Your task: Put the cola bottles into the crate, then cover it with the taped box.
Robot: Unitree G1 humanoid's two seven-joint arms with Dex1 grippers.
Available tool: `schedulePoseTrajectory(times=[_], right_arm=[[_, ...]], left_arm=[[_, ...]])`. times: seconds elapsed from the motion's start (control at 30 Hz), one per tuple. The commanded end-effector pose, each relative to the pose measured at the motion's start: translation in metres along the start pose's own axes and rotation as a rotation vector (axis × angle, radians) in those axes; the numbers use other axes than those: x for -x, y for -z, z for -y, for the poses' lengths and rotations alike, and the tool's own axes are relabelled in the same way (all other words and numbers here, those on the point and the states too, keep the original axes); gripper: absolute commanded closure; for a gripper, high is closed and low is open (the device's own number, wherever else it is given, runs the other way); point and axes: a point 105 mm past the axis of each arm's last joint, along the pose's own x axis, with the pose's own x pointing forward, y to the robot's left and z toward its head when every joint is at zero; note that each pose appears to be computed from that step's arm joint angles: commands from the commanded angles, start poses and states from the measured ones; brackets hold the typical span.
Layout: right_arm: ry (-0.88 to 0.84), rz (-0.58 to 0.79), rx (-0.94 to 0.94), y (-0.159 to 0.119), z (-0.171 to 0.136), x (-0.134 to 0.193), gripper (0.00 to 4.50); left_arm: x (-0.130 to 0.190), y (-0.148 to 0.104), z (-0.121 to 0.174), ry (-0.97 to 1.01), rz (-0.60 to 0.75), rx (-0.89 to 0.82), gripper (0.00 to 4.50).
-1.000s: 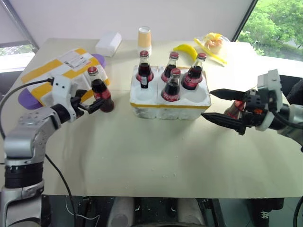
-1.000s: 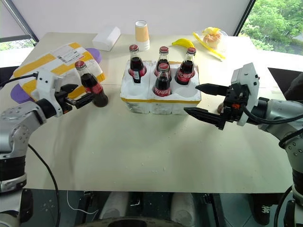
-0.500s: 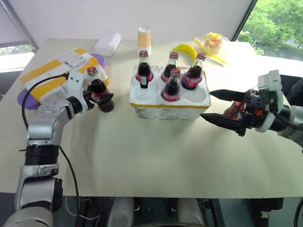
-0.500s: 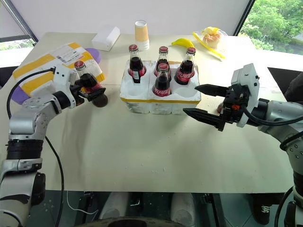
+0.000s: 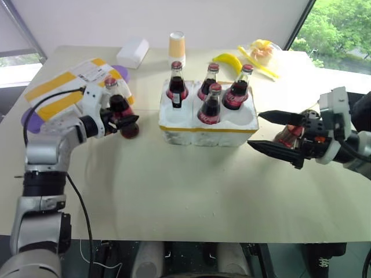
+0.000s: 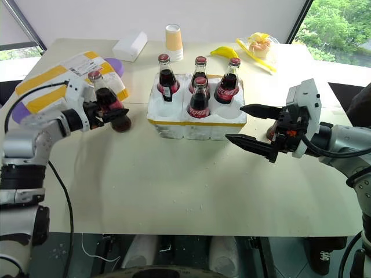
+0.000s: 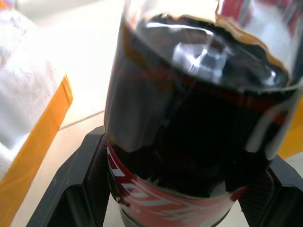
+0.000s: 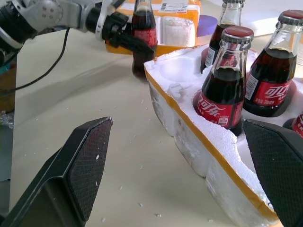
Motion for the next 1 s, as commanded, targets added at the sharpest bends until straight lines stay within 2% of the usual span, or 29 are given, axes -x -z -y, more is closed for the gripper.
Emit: schedulePoseTrajectory(times=[0.03,0.1,0.27,0.43,0.67,1.0], right_arm=[[0.006,0.021,0.053,-0.011,-0.002,0.004,0.00],[0.009,0.023,0.053,-0.010,-0.002,0.004,0.00],[0.019,0.034,0.049,-0.009,-0.003,0.003,0.00],[0.042,0.038,0.046,-0.007,-0.005,0.004,0.00],[0.092,0.037,0.030,-0.002,-0.011,0.011,0.00],[0.129,0.042,0.013,0.000,-0.009,0.014,0.00]], left_arm=[[0.011,-0.092,0.026,0.135,0.185,-0.147,1.66],[0.009,-0.114,0.037,0.196,0.213,-0.170,1.66],[-0.013,-0.135,0.070,0.356,0.229,-0.187,1.66],[-0.035,-0.126,0.082,0.417,0.181,-0.220,1.66],[-0.058,-0.096,0.096,0.497,0.095,-0.248,1.66],[-0.055,-0.081,0.104,0.563,0.039,-0.288,1.66]])
